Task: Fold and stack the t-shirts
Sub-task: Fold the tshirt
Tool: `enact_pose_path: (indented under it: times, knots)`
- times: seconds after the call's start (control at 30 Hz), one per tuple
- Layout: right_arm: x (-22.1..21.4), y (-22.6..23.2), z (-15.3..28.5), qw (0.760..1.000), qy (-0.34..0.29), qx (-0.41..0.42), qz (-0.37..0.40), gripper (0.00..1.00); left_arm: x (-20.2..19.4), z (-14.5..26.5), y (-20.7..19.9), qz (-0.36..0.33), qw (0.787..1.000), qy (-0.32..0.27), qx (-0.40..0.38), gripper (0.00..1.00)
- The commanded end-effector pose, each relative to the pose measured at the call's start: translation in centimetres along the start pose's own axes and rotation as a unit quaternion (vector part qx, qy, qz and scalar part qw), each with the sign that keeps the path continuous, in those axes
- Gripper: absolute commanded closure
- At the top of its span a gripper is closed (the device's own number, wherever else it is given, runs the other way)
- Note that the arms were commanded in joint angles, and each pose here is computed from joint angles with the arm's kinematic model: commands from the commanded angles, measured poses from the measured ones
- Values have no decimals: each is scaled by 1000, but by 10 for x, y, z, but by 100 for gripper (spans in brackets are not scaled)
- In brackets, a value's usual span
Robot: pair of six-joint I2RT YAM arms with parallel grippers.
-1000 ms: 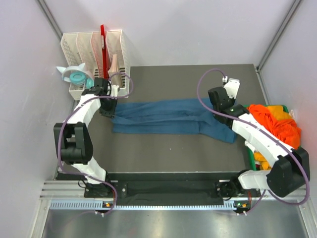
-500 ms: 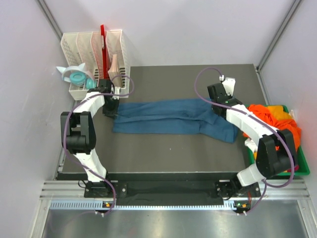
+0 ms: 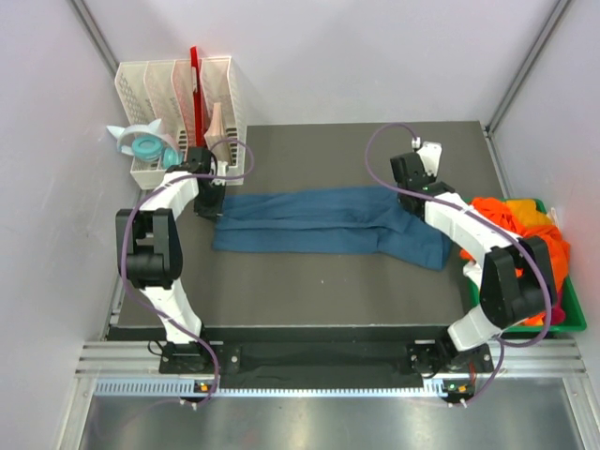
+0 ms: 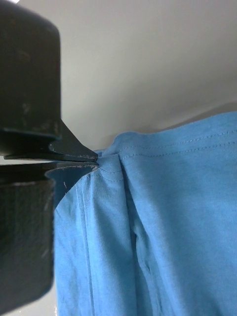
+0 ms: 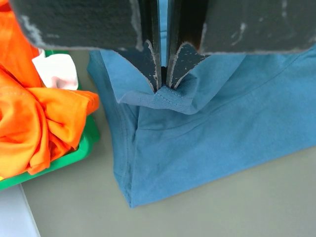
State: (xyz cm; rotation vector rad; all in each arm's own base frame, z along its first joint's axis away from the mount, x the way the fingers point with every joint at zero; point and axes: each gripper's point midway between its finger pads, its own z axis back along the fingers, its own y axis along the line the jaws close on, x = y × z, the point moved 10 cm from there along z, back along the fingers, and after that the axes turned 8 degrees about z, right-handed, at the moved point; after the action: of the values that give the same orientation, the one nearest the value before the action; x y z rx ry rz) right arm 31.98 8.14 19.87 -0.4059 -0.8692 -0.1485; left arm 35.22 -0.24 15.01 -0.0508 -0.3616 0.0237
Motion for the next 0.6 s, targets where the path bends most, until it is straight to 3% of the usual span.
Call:
enact_pose_path:
  times: [0.0,0.43,0.57]
  knots:
    - [18,0,-10,1000,-20,-2,-20,100,8,-5,3,2,1000,-18,17,100]
    - [34,18,-54,1000,5,-13,-7,100,17,-25,6,9,999,-4,32,99]
    - [39,21,-58,1000,5,-12,-6,100,21,-21,6,5,999,-9,33,88]
